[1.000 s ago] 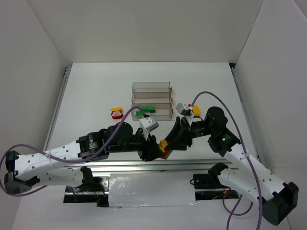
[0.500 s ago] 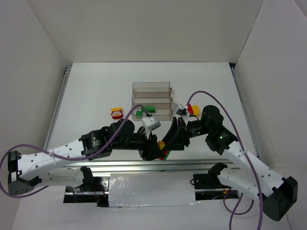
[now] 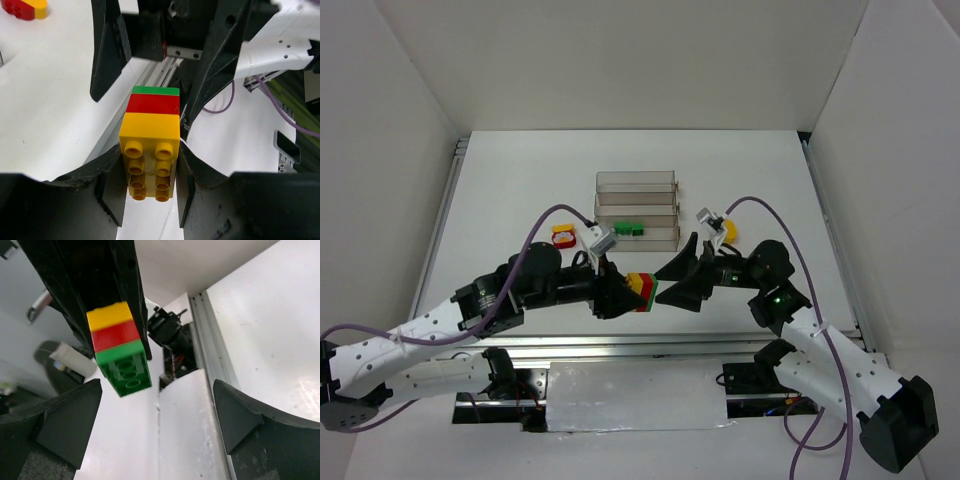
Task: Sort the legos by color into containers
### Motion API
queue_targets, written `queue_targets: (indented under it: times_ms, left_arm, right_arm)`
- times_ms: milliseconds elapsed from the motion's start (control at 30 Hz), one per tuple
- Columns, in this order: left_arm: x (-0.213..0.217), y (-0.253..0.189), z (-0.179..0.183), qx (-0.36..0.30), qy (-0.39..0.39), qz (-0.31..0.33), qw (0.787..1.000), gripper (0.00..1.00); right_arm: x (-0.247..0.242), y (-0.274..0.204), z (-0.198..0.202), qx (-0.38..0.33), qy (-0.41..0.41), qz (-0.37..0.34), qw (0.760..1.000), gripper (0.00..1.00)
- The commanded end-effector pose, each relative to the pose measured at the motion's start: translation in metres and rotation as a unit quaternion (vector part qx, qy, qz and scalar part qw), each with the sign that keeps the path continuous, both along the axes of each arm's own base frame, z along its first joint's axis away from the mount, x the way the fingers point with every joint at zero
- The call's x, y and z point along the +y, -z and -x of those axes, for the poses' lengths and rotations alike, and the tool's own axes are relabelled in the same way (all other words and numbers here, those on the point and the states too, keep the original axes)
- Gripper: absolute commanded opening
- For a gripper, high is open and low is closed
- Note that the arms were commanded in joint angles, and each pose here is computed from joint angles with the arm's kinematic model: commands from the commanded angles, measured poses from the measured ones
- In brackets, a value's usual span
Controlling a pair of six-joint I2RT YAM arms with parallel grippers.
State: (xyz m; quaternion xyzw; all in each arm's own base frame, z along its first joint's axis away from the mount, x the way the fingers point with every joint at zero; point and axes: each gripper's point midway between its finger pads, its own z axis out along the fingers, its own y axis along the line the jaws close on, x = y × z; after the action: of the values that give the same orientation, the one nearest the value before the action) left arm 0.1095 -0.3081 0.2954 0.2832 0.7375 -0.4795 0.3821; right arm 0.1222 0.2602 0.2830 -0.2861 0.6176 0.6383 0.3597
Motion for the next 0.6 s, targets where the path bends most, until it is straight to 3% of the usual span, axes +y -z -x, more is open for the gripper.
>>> queue_targets:
  times_ms: [0,67,233,300,367,433,533,567]
  left_arm:
    - [0.0,-0.024,-0.002,-0.011,0.001,0.048,0.999,0.0]
    - [-0.001,-0.027,0.0,-0.009,0.008,0.054,0.998,0.0]
    - [-0.004,-0.031,0.004,-0.005,0.021,0.067,0.997,0.0]
    - [-0.005,-0.032,0.005,-0.005,0.024,0.073,0.997,0.0]
    - [-0.005,-0.033,0.004,-0.003,0.021,0.076,0.997,0.0]
    - [-0.005,-0.032,0.004,-0.001,0.022,0.077,0.997,0.0]
    - [-0.006,-0.034,0.004,-0.001,0.025,0.08,0.996,0.0]
    - [-0.006,-0.033,0.003,0.0,0.022,0.08,0.997,0.0]
  right_arm:
    - [-0.003,-0.04,0.004,-0.013,0.004,-0.098,0.995,0.99]
    - [-0.003,-0.045,0.009,0.019,-0.011,-0.112,0.993,0.96]
    - [-0.001,-0.058,0.02,-0.006,-0.029,-0.127,0.992,0.92]
    - [0.0,-0.062,0.024,-0.015,-0.037,-0.131,0.991,0.84]
    - [0.002,-0.062,0.026,-0.014,-0.045,-0.13,0.99,0.69]
    - [0.006,-0.059,0.026,-0.008,-0.05,-0.124,0.991,0.64]
    - [0.008,-0.056,0.026,-0.007,-0.051,-0.125,0.991,0.48]
    - [0.008,-0.056,0.025,-0.006,-0.048,-0.126,0.991,0.3]
